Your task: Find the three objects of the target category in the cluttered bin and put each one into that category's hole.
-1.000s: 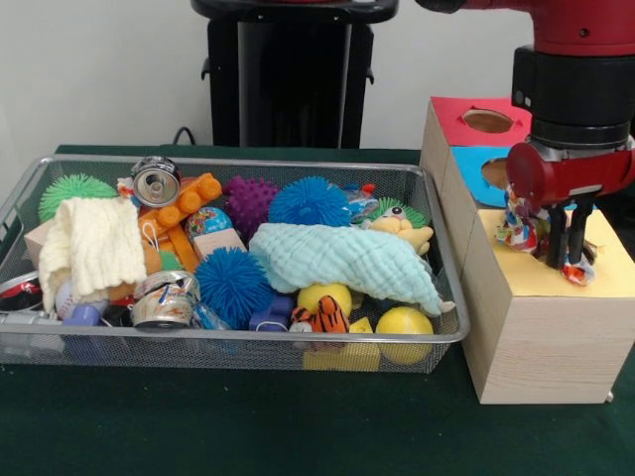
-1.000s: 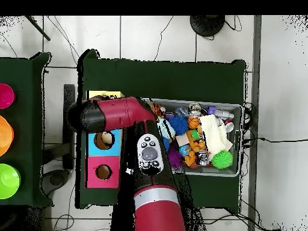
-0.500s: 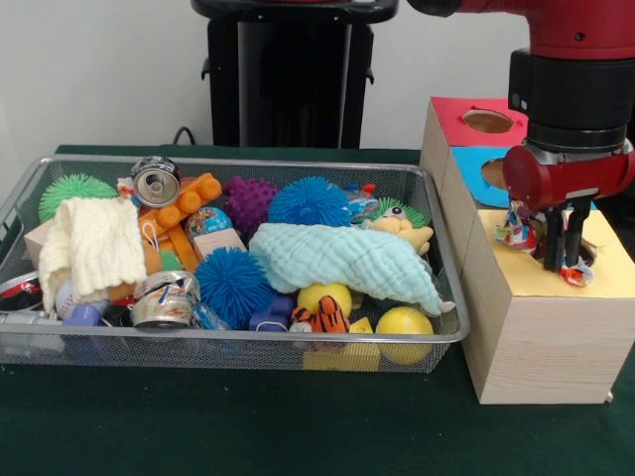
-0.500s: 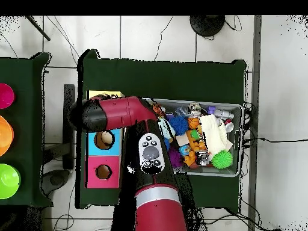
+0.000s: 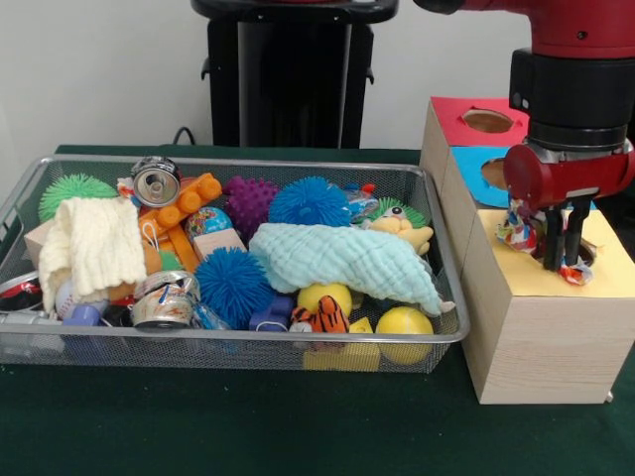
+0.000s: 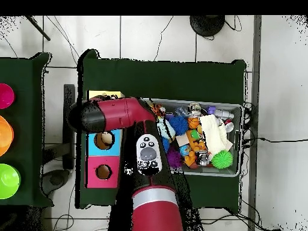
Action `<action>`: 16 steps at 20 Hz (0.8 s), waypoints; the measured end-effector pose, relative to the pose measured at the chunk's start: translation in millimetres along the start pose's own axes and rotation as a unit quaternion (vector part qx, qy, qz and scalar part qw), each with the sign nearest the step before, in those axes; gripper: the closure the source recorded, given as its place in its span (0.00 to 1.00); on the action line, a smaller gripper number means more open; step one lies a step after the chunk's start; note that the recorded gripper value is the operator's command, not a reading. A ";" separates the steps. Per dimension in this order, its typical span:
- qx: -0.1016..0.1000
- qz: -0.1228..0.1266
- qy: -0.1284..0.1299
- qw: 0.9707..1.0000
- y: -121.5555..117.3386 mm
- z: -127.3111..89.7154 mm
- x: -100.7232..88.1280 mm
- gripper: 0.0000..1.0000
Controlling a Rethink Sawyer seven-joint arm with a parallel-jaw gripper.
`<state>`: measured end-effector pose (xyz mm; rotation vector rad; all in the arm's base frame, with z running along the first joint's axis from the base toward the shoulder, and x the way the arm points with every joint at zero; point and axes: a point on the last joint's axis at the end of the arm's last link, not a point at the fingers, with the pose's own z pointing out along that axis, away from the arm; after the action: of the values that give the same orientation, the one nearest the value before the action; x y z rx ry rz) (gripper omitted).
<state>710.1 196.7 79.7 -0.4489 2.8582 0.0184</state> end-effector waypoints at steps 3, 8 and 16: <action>0.001 -0.001 0.000 1.000 -0.1 -0.2 0.5 1.00; 0.002 -0.001 0.000 1.000 -0.2 -0.2 0.7 1.00; 0.003 -0.001 0.001 1.000 -0.3 -1.1 4.4 1.00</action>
<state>705.9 195.0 79.7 -0.4507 2.8594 0.0100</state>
